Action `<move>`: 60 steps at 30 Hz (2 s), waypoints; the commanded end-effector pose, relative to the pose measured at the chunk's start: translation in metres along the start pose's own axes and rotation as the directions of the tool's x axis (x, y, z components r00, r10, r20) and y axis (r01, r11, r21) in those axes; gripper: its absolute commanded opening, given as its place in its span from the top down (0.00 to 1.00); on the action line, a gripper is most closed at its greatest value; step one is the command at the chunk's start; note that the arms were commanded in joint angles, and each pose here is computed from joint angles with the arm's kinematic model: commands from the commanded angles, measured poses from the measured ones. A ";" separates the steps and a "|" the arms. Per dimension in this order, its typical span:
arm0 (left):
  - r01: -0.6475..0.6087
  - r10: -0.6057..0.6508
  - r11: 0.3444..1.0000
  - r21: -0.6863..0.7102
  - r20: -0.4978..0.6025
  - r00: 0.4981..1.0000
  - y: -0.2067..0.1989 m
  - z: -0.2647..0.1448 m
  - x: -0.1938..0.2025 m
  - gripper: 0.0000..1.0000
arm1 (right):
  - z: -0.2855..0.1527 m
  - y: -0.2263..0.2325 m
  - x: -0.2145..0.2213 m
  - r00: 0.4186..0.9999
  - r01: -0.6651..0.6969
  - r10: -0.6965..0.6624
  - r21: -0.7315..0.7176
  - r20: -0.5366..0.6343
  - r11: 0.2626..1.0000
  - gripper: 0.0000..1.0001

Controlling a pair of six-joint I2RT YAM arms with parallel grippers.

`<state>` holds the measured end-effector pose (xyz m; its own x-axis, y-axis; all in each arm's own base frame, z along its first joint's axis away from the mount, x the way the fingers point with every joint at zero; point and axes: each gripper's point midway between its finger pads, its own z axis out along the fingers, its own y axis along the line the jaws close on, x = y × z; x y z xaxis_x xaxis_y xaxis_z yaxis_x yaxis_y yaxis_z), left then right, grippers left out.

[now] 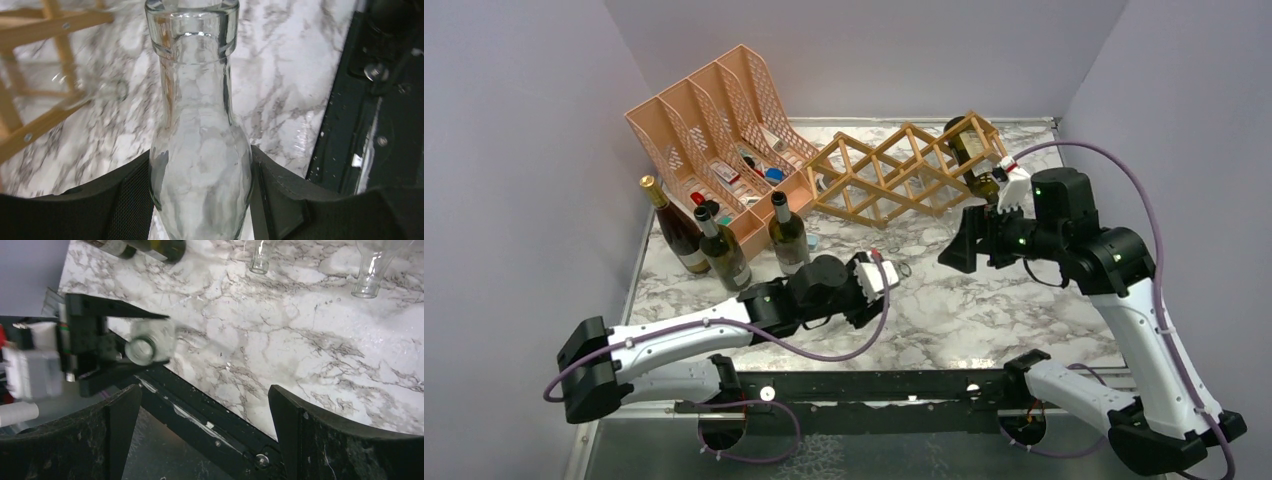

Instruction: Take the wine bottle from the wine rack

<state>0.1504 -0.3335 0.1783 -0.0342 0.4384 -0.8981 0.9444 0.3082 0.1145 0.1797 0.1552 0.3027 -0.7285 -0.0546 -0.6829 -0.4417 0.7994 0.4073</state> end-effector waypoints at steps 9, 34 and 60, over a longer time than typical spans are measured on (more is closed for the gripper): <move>0.360 -0.147 0.721 -0.592 0.377 0.914 0.103 -0.114 -0.003 0.63 | 0.029 -0.015 0.010 0.999 -0.014 0.015 0.021 -0.039 1.000 0.00; 0.591 -0.160 0.211 -0.779 0.569 0.807 0.205 -0.176 0.076 0.68 | 0.042 -0.023 0.025 0.997 -0.025 0.027 0.027 -0.068 0.999 0.00; 0.615 -0.178 0.231 -0.754 0.589 0.788 0.197 -0.172 0.106 0.46 | 0.048 -0.023 0.037 0.996 -0.006 0.005 -0.008 -0.084 1.000 0.00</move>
<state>0.2795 -0.0729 0.1738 -0.0245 -0.1518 -0.9881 -0.1027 0.9836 -0.1486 0.1894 0.1602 0.2344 -0.7968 -0.0892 -0.5976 -0.4025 0.8161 0.4148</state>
